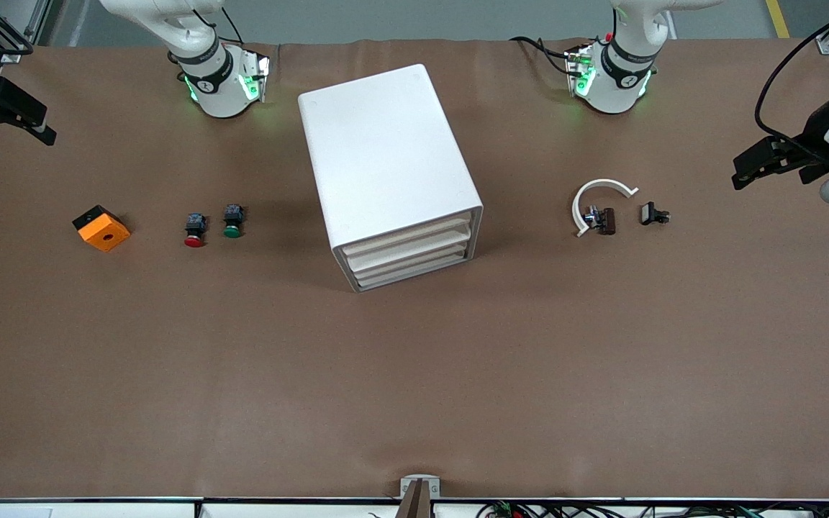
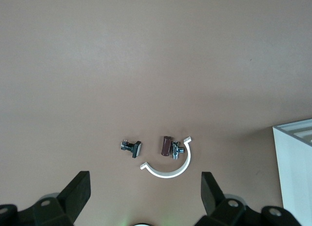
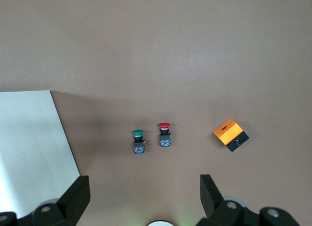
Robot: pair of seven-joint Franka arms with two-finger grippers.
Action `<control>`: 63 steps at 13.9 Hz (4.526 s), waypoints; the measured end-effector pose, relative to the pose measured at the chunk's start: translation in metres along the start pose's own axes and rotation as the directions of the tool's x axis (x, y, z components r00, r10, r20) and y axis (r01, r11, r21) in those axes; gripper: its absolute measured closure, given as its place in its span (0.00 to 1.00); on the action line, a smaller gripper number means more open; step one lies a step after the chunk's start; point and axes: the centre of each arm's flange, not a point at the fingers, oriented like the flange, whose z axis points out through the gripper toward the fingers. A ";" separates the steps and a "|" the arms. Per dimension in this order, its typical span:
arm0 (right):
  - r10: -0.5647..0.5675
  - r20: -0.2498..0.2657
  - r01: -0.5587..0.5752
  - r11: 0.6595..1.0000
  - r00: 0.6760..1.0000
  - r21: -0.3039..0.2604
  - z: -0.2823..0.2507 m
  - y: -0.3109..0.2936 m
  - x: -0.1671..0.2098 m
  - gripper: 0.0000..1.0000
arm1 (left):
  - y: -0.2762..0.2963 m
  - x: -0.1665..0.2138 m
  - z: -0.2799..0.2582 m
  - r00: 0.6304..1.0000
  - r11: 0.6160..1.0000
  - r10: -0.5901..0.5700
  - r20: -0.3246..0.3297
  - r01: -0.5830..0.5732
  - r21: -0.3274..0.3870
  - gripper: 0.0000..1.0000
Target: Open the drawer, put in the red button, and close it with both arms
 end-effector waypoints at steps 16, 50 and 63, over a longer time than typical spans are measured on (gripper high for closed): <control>-0.028 0.105 0.029 1.000 0.994 -0.006 0.050 0.009 0.023 0.00 | 0.129 0.108 0.117 0.979 0.978 0.196 -0.048 -0.199 -0.056 0.00; -0.073 0.307 0.079 0.997 0.949 -0.008 0.471 0.046 -0.012 0.00 | 0.298 0.076 0.334 0.803 0.460 0.591 -0.079 -0.416 -0.784 0.09; -0.073 0.199 0.078 0.997 0.977 -0.021 0.481 0.042 -0.051 0.00 | 0.376 0.043 0.371 0.835 0.318 0.538 -0.113 -0.326 -0.890 0.38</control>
